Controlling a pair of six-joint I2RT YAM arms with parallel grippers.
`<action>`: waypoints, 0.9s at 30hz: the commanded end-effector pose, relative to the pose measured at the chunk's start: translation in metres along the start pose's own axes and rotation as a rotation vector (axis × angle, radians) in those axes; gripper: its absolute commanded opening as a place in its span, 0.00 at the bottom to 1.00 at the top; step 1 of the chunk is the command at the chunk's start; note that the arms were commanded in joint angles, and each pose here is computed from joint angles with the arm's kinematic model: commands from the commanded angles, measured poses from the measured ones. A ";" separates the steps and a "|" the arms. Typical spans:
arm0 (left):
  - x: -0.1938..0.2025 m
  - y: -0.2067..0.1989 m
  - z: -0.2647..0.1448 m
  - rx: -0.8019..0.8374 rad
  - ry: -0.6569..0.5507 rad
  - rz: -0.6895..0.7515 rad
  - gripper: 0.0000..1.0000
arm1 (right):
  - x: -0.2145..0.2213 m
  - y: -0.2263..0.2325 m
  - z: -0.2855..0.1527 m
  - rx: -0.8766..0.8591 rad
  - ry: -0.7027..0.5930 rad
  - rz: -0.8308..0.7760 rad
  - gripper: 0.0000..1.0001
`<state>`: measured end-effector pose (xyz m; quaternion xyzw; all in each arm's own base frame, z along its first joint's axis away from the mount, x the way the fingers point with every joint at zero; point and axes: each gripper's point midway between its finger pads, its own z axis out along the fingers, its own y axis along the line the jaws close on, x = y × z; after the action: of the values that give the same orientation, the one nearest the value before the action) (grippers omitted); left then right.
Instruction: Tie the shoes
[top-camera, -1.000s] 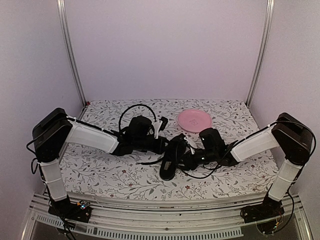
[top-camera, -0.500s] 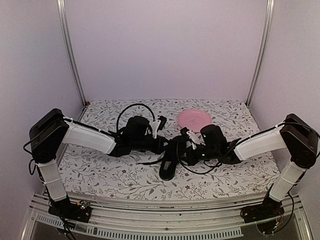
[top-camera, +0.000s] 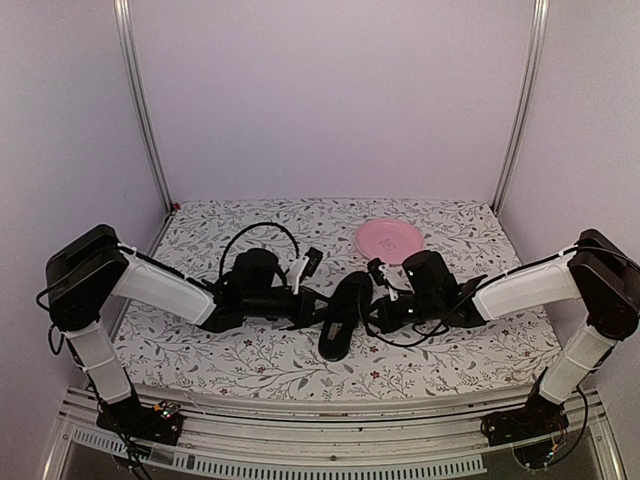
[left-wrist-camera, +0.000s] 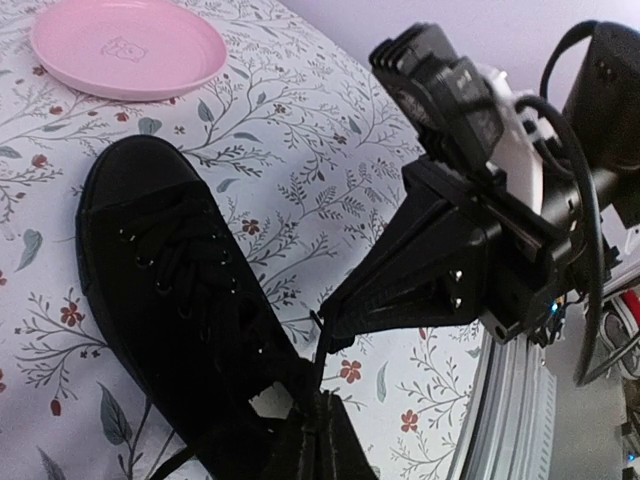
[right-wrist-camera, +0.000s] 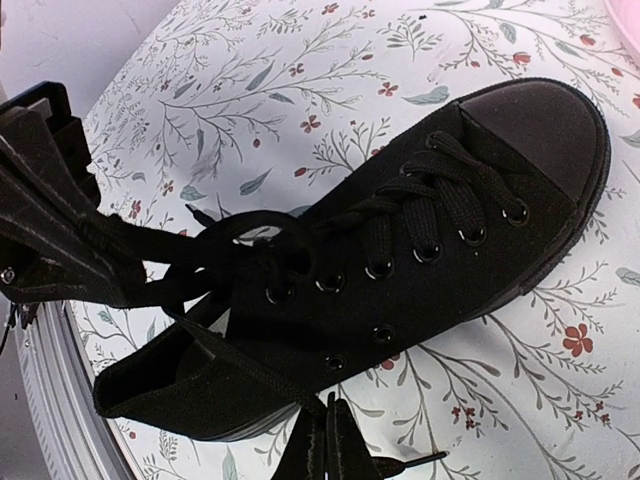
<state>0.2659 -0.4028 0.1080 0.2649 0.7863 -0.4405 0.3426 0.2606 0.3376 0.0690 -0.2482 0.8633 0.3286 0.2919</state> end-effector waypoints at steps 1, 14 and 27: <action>-0.003 -0.015 -0.011 0.072 -0.030 0.024 0.06 | 0.006 -0.003 -0.003 0.005 0.017 0.031 0.02; -0.035 0.002 -0.056 -0.077 -0.126 -0.024 0.53 | 0.007 0.000 -0.001 -0.011 0.024 0.021 0.02; -0.019 0.041 0.008 0.000 0.164 -0.245 0.39 | 0.005 0.000 -0.001 -0.011 0.022 0.026 0.02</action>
<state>0.3295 -0.3831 0.1267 0.1872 0.8261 -0.4335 0.3075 0.2564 0.3363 0.0653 -0.2441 0.8682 0.3306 0.2780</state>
